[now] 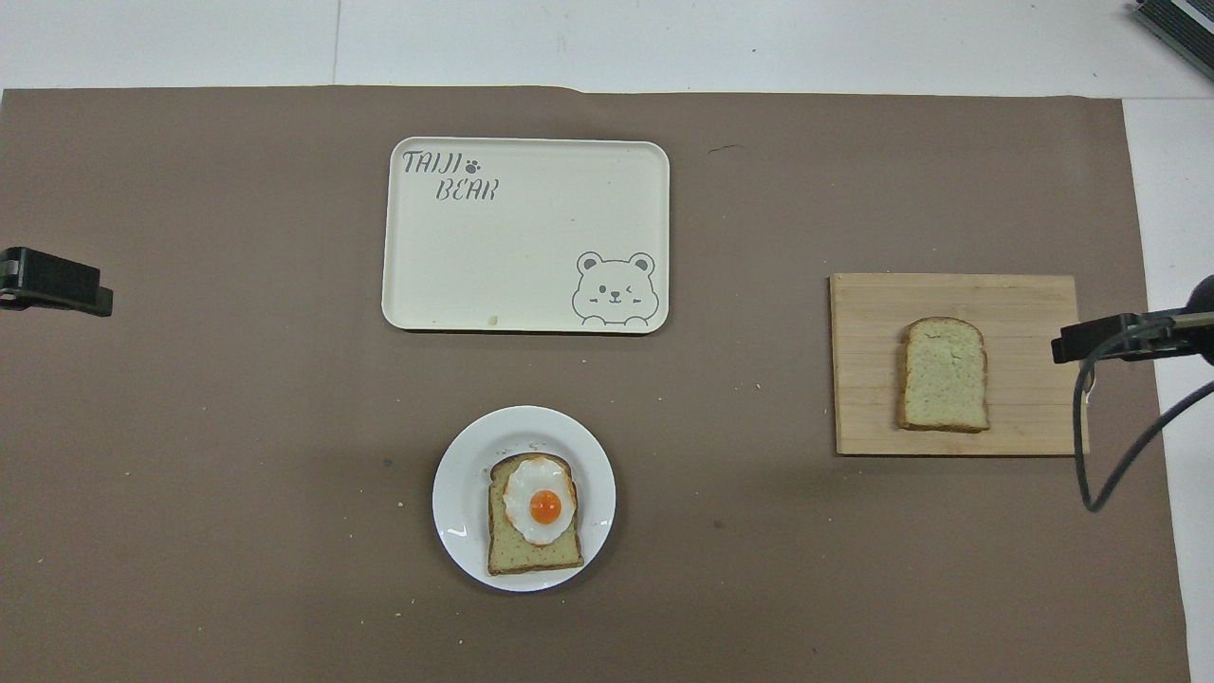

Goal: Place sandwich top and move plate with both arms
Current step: 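Reach the right gripper to the bread slice on the wooden board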

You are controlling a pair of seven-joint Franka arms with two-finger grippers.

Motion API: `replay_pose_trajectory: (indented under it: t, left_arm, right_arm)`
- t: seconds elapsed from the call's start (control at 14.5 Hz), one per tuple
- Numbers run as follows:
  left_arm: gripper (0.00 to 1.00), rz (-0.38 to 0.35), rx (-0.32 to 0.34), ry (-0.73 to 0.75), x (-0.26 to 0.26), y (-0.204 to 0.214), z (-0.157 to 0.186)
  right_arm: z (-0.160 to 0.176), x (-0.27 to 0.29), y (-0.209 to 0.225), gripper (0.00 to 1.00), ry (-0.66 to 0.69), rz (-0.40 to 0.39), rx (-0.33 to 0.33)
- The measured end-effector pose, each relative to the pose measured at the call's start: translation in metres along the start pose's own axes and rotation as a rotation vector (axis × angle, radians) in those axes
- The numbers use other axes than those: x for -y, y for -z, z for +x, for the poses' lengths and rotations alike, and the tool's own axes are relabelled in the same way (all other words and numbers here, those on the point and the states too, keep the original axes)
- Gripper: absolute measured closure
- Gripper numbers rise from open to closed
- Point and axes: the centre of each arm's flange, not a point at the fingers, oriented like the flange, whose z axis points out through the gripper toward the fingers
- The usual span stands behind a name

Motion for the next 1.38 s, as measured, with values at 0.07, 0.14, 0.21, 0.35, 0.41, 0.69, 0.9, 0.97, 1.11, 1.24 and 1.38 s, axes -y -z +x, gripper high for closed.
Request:
replay_pose_trajectory:
  t: [0.07,0.14,0.21,0.35,0.41,0.69,0.9,0.97,1.11,1.24,1.38]
  left_arm:
    - [0.0,0.0,0.0,0.0,0.0,0.0,0.0]
    - [0.0,0.0,0.0,0.0,0.0,0.0,0.0]
    - [0.0,0.0,0.0,0.0,0.0,0.0,0.0]
    - [0.0,0.0,0.0,0.0,0.0,0.0,0.0]
    - [0.0,0.0,0.0,0.0,0.0,0.0,0.0]
    - [0.0,0.0,0.0,0.0,0.0,0.0,0.0]
    - [0.0,0.0,0.0,0.0,0.0,0.0,0.0]
    - [0.0,0.0,0.0,0.0,0.0,0.0,0.0]
    - [0.0,0.0,0.0,0.0,0.0,0.0,0.0]
    - [0.0,0.0,0.0,0.0,0.0,0.0,0.0]
    - [0.0,0.0,0.0,0.0,0.0,0.0,0.0]
  right_arm:
    - [0.002,0.0,-0.01,0.0,0.001,0.008,-0.004]
    - [0.003,0.0,-0.019,0.0,-0.001,0.014,-0.007]
    - [0.005,0.001,-0.028,0.0,-0.003,0.02,-0.01]
    - [0.008,0.0,-0.047,0.0,0.002,0.023,-0.018]
    - [0.009,-0.001,-0.058,0.0,0.015,0.022,-0.02]
    - [0.017,-0.018,-0.098,0.0,0.058,0.052,-0.012]
    - [0.027,-0.035,-0.131,0.0,0.08,0.051,-0.016]
    - [0.029,-0.038,-0.141,0.0,0.082,0.05,-0.018]
    - [0.029,-0.04,-0.16,0.0,0.079,0.048,-0.015]
    - [0.03,-0.045,-0.176,0.0,0.083,0.054,-0.004]
    - [0.029,-0.056,-0.196,0.0,0.092,0.062,0.0]
